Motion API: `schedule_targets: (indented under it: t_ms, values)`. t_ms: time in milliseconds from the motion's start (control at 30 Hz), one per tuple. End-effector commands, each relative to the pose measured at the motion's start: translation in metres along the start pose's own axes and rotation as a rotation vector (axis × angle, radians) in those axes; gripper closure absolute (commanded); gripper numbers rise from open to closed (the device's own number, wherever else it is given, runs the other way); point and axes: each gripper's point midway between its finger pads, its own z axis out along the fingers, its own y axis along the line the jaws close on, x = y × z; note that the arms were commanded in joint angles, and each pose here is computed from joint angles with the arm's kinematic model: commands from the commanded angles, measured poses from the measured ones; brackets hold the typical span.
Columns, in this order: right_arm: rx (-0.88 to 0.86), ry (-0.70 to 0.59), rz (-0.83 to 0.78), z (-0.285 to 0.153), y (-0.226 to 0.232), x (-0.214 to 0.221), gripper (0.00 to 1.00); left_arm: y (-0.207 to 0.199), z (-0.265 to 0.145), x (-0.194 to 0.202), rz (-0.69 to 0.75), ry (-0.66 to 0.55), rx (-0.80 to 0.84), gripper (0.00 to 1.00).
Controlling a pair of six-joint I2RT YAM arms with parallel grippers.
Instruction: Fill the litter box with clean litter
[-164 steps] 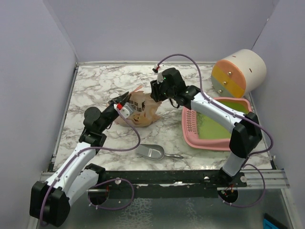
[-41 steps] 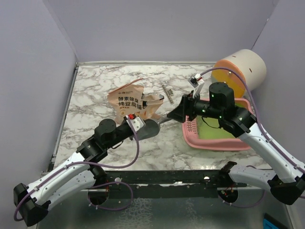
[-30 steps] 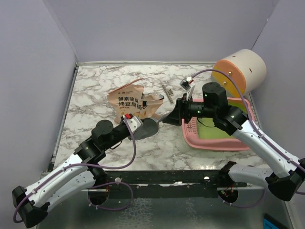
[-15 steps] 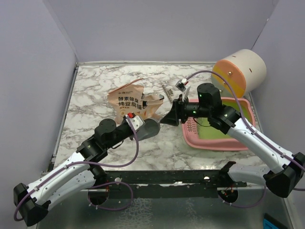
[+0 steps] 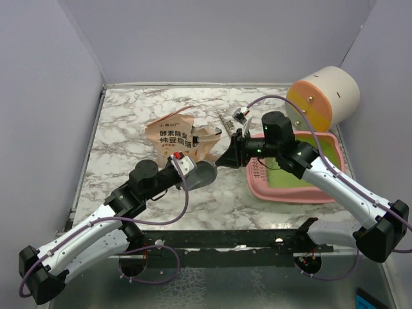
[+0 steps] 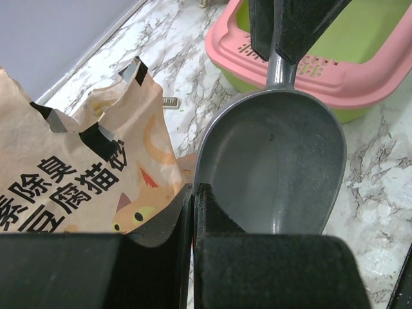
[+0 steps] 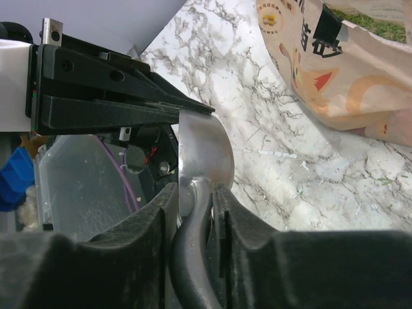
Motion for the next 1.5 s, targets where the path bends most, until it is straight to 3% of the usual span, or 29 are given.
schedule_targets:
  t_ms: [0,367,500,600,700,867,1067,1300,1467]
  values:
    - [-0.056,-0.005,-0.033,0.001,0.009,-0.003,0.74,0.002,-0.001,-0.026,-0.007,-0.073,0.003,1.00]
    - [-0.075,0.047,-0.033,0.002,0.007,0.013,0.66,0.001,0.001,-0.024,-0.014,-0.063,0.008,1.00]
    - [-0.079,0.054,-0.035,0.002,0.007,0.017,0.77,0.000,0.002,-0.022,-0.018,-0.058,0.012,1.00]
    - [-0.076,0.065,-0.032,0.002,0.006,0.019,0.79,0.001,0.002,-0.022,-0.019,-0.057,0.011,1.00]
    - [-0.075,0.072,-0.033,0.001,0.005,0.021,0.77,0.000,0.002,-0.022,-0.019,-0.057,0.012,1.00]
    - [-0.076,0.085,-0.034,0.001,0.004,0.025,0.63,-0.001,0.003,-0.021,-0.021,-0.055,0.021,1.00]
    - [-0.116,0.103,-0.050,-0.002,0.010,0.030,0.62,-0.008,0.003,-0.023,-0.026,-0.063,0.061,1.00]
    - [-0.129,0.095,-0.061,-0.005,0.013,0.031,0.66,-0.027,0.004,-0.025,-0.045,-0.060,0.176,1.00]
    - [-0.131,0.093,-0.062,-0.005,0.014,0.032,0.78,-0.031,0.005,-0.026,-0.055,-0.058,0.202,1.00]
